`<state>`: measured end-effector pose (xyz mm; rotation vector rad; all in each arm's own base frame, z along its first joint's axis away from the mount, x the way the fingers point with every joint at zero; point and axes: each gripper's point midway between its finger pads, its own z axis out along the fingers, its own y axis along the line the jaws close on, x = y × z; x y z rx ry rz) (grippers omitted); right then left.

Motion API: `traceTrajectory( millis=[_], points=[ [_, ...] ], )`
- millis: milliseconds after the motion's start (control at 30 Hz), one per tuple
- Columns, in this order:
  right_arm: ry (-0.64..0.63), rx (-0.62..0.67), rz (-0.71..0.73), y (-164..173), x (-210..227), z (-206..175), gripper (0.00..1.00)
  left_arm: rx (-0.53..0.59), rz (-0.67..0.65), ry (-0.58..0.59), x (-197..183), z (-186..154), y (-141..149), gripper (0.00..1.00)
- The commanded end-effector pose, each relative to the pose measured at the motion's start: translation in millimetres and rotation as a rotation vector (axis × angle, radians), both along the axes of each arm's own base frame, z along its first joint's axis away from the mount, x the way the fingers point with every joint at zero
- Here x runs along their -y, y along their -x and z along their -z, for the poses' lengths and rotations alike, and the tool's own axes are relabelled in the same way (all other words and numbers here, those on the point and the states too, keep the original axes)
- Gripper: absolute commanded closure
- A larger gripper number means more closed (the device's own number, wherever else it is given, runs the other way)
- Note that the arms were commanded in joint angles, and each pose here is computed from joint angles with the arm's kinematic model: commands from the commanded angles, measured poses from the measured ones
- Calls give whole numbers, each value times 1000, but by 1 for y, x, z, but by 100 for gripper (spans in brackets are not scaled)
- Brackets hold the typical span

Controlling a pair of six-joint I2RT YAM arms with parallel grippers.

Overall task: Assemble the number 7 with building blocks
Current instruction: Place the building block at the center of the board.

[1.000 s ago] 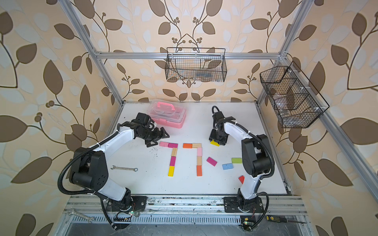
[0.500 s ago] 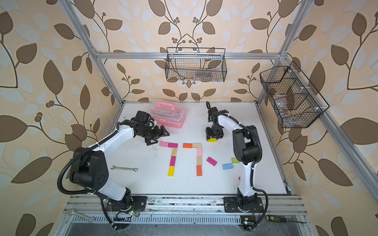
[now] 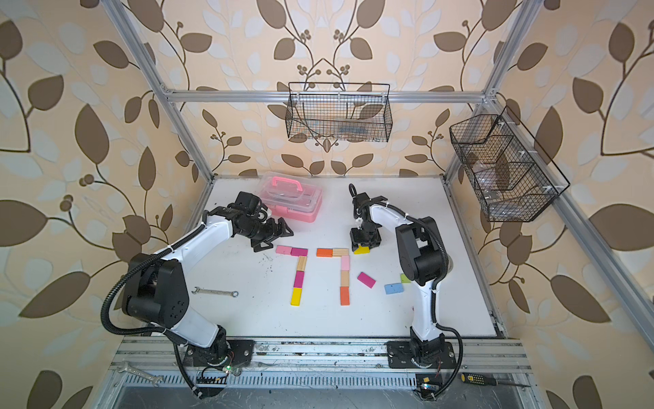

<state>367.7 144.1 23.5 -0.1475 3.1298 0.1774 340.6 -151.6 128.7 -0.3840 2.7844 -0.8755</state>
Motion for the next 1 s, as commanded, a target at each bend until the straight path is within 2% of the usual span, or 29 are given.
traceTrajectory(
  millis=[0, 333, 600, 733, 833, 967],
  points=[
    [32, -30, 29, 6, 7, 10, 42, 25, 2, -9, -4, -9, -7, 2],
    [95, -45, 77, 14, 25, 19, 41, 20, 1, -7, -4, -8, -6, 2],
    [87, -56, 96, 18, 24, 24, 17, 17, -3, -3, -3, -7, -7, 2],
    [64, -51, 127, 17, 26, 22, 8, 17, -7, 0, -3, -7, -8, 2],
    [21, -19, 174, 12, 27, 12, 7, 24, -8, 2, -2, -9, -10, 2],
    [-72, 77, 216, -3, 22, -20, 6, 37, -9, 6, -2, -12, -13, 2]
  ],
)
